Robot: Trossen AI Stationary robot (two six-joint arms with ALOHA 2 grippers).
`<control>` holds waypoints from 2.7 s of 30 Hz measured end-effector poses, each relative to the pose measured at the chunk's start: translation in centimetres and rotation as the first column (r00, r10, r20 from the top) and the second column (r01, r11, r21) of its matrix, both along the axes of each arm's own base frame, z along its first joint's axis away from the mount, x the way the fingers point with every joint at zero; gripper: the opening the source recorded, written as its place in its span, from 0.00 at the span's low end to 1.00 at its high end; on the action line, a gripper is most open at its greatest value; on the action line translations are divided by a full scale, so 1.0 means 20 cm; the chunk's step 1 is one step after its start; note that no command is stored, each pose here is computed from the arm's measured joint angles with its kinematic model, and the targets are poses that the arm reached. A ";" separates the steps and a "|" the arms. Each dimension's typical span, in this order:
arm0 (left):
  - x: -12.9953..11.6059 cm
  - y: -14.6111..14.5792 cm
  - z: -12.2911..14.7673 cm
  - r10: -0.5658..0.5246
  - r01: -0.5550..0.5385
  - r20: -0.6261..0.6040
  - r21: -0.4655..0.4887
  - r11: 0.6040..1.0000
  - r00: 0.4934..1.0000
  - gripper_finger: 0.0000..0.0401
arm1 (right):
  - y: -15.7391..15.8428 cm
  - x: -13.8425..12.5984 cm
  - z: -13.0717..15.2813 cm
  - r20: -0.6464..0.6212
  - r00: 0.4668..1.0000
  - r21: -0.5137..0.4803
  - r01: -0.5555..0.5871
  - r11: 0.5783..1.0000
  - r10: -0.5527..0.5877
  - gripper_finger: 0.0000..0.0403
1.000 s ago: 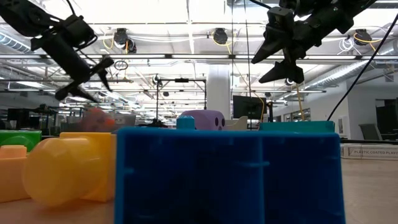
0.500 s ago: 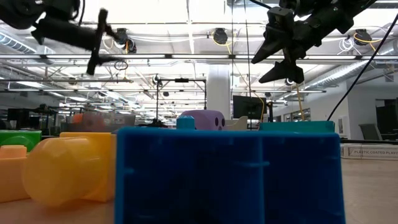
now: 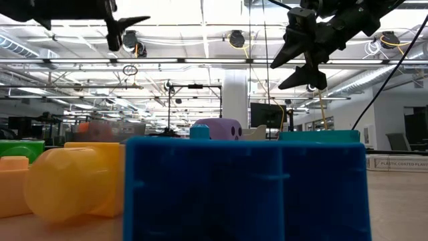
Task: Pick & Place Toys
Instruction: Put the yellow game piece into the blue bin
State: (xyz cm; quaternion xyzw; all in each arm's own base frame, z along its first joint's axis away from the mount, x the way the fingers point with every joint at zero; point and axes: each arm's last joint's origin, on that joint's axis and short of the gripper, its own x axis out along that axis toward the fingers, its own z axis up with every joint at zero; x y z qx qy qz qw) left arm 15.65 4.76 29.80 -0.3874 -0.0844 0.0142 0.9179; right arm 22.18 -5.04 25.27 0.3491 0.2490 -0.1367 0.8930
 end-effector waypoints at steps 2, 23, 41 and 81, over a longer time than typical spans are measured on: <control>0.02 -0.06 0.00 -0.008 0.008 0.002 0.017 1.000 1.000 0.58 | 0.00 0.00 0.00 0.000 1.000 0.000 0.000 1.000 0.000 0.66; 0.18 -0.52 -0.27 0.074 -0.047 -0.624 0.059 0.997 0.778 0.58 | -0.01 0.02 0.03 0.064 0.997 -0.043 0.050 0.998 -0.048 0.66; 0.44 -0.39 -0.51 0.166 0.434 -0.937 0.292 0.852 0.306 0.58 | -0.02 0.04 0.07 0.146 0.989 -0.126 0.021 0.992 -0.002 0.66; 0.54 0.02 -0.75 -0.247 0.510 -0.945 -0.106 0.854 0.215 0.58 | 0.00 0.03 0.06 0.121 0.988 -0.131 -0.078 0.988 0.094 0.66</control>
